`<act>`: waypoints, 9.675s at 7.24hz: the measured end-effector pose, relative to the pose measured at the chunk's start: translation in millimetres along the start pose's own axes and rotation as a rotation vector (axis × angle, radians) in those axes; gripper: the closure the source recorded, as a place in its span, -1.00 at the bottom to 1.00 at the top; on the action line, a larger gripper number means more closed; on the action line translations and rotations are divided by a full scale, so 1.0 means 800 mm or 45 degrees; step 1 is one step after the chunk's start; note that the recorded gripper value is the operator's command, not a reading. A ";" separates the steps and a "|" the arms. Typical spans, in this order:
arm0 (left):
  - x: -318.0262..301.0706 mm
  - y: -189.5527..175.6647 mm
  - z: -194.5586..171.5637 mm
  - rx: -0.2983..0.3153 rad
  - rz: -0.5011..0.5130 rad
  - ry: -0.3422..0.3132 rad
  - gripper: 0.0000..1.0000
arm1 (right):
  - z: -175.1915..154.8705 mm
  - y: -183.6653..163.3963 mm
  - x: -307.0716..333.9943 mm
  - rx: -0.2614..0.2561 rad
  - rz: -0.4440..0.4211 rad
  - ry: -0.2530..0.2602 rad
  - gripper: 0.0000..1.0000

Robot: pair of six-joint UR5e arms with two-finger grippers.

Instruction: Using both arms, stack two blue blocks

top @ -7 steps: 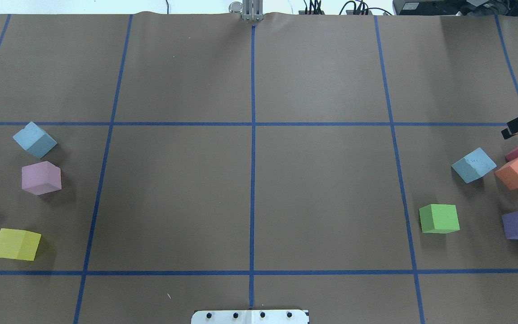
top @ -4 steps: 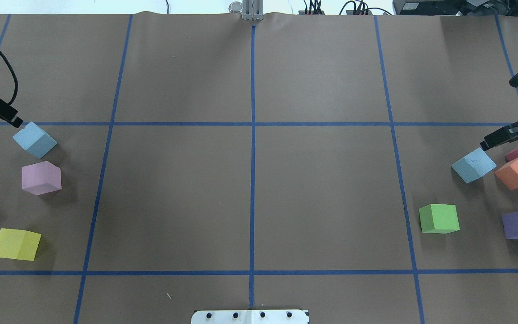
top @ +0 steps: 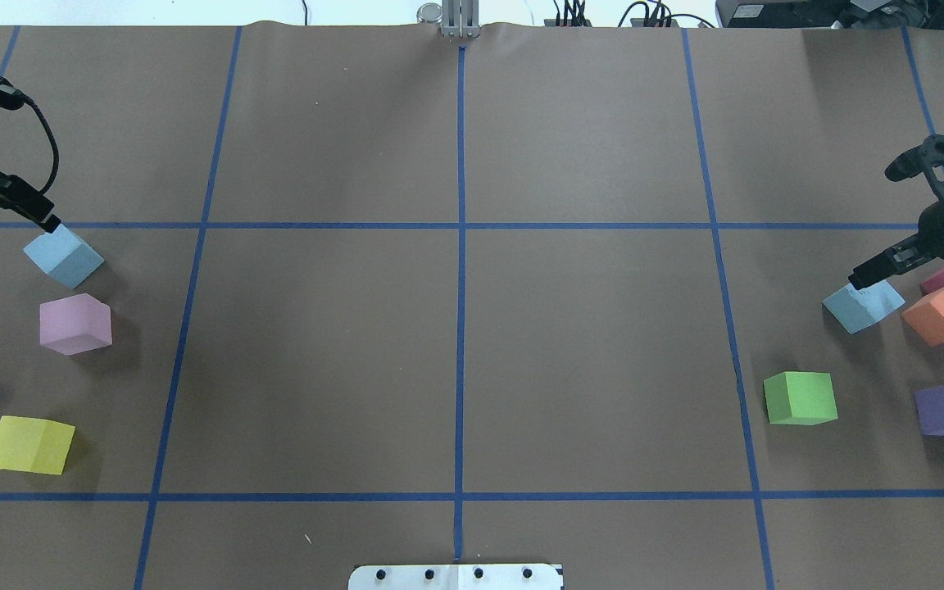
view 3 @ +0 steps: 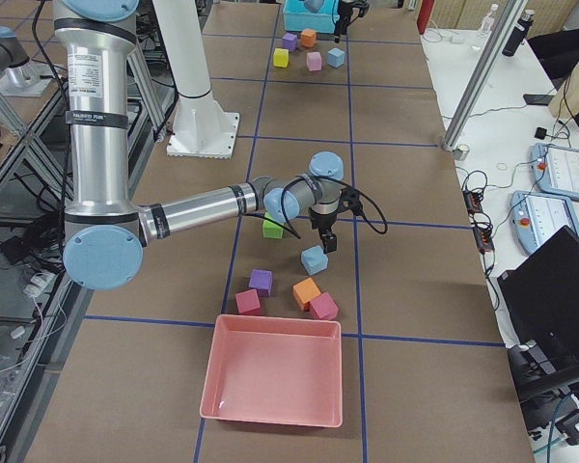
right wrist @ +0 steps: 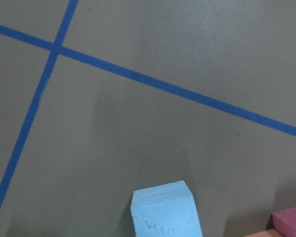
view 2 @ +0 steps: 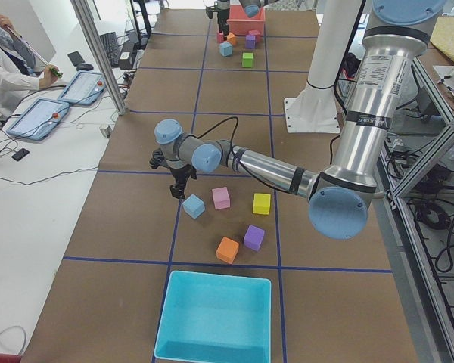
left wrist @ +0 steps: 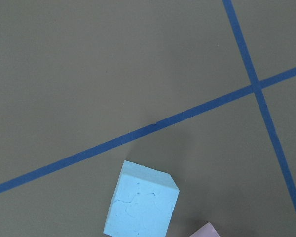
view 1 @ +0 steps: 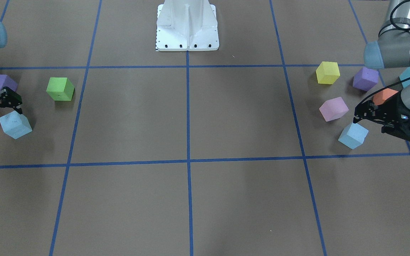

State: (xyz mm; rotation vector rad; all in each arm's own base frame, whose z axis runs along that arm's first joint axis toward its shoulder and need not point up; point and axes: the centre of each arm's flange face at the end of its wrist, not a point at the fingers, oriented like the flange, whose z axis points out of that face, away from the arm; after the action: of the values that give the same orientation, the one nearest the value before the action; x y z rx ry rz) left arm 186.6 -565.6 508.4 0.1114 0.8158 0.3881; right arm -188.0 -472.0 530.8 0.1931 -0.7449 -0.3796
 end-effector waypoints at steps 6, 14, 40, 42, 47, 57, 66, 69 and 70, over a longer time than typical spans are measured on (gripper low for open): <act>-0.028 -0.017 0.064 0.016 0.045 -0.047 -0.97 | 0.013 -0.003 0.004 -0.003 -0.064 -0.005 -0.97; -0.029 0.006 0.075 0.000 0.045 -0.044 -0.97 | 0.019 -0.002 0.006 -0.018 -0.137 -0.012 -0.97; -0.010 0.020 0.092 -0.001 0.059 -0.029 -0.94 | 0.008 -0.121 -0.125 -0.007 0.012 -0.076 -0.15; -0.003 0.017 0.100 -0.013 0.072 -0.025 -0.74 | -0.012 -0.165 -0.212 -0.012 0.136 -0.109 -0.16; 0.017 -0.004 0.115 -0.033 0.095 -0.013 -0.10 | -0.025 -0.217 -0.366 0.020 0.374 -0.151 -0.16; 0.245 -0.132 -0.031 -0.026 -0.577 0.065 -0.08 | 0.033 -0.305 -0.576 0.064 0.470 -0.094 -0.16; 0.401 -0.160 -0.033 -0.052 -0.708 0.150 -0.08 | 0.047 -0.326 -0.576 0.100 0.462 -0.140 -1.00; 0.468 -0.191 -0.024 -0.029 -0.690 0.121 -0.09 | 0.004 -0.343 -0.490 0.123 0.445 -0.168 -1.00; 0.496 -0.204 -0.019 -0.011 -0.679 0.110 -0.09 | -0.002 -0.344 -0.456 0.126 0.415 -0.162 -1.00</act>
State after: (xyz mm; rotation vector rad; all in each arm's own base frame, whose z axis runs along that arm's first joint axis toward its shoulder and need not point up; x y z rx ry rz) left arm 469.1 -567.0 185.2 -0.1319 0.8933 -0.1080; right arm -505.4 -576.8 219.2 0.1386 -0.9050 -0.0451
